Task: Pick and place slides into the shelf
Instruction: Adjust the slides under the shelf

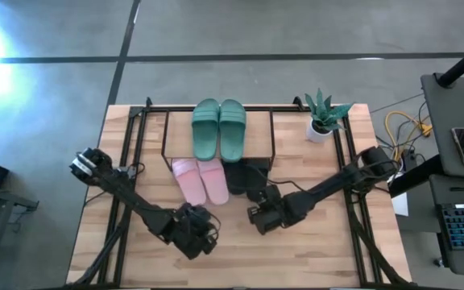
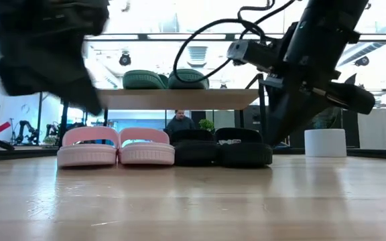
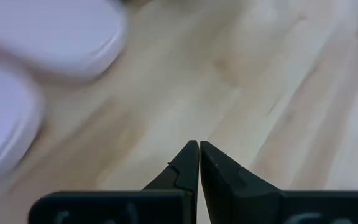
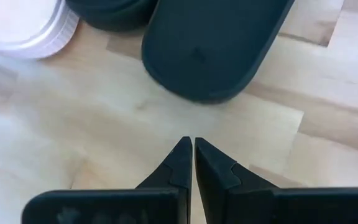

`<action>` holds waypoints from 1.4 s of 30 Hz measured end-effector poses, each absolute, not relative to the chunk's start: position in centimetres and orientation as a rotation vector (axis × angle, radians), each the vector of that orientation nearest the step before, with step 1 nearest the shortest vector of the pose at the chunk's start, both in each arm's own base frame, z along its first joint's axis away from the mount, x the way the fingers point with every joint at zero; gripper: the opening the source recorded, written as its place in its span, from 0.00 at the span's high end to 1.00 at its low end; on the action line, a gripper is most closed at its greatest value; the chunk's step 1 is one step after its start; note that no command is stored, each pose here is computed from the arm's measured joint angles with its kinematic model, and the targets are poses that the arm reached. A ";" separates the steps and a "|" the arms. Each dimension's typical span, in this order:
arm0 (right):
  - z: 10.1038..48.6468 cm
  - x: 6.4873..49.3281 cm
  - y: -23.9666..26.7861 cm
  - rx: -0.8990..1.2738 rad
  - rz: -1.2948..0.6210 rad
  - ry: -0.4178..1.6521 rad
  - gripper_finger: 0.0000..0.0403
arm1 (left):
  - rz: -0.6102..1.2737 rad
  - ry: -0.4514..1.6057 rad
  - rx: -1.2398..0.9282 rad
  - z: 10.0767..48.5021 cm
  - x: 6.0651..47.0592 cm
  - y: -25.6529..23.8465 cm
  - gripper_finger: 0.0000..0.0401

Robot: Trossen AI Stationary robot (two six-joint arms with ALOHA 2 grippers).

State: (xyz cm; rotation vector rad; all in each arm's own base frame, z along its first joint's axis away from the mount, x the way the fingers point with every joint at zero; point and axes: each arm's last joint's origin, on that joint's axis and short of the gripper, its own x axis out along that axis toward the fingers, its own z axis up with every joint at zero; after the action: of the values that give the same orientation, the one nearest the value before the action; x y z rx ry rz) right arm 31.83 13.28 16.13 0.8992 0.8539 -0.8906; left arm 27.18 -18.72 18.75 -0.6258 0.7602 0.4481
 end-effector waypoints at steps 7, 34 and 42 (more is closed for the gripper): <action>16.3 31.7 13.5 0.900 -0.881 0.853 0.97 | 0.721 0.693 -0.852 17.4 22.6 -20.1 1.00; 16.7 31.7 14.2 0.866 -0.831 0.864 0.97 | 0.790 0.610 -1.112 16.5 12.0 -10.1 1.00; 16.7 31.8 14.2 0.871 -0.826 0.860 0.97 | 0.878 0.545 -1.054 13.5 10.1 -7.0 1.00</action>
State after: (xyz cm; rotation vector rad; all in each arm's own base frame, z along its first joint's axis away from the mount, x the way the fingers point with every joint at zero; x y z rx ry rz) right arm 31.76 14.20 16.70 0.8712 0.8604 -0.8258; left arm 10.15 -7.01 13.50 -1.0540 0.5454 0.8784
